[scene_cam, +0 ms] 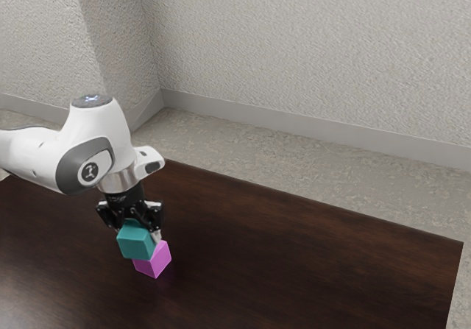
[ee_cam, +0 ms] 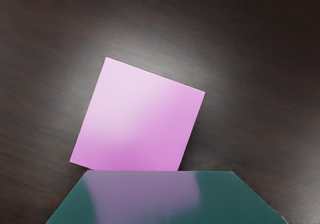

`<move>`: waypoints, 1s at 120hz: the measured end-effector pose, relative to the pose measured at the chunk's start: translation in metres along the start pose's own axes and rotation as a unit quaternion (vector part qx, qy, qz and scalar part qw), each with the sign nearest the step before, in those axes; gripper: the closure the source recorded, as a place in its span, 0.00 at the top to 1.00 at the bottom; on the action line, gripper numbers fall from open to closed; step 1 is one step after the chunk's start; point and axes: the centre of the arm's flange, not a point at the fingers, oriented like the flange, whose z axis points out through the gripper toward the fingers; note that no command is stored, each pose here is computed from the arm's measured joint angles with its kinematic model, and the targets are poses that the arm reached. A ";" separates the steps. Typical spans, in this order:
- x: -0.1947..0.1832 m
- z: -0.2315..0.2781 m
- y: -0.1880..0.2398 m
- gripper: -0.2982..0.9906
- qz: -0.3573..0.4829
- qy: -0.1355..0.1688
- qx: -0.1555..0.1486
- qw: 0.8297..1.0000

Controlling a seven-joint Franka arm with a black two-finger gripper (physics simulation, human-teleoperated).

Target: Pick up the blue block with one arm, and put the blue block on the pink block with one arm

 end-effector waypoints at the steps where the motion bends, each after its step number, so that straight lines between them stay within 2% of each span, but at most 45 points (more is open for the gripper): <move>1: 0.000 0.000 0.000 0.51 0.000 0.000 0.000 1.000; 26: 0.010 0.006 -0.009 0.51 0.009 -0.002 0.003 1.000; 76: 0.038 0.015 -0.008 0.51 0.086 0.026 0.012 0.996; 120: 0.041 0.017 -0.013 0.51 0.115 0.034 0.012 0.993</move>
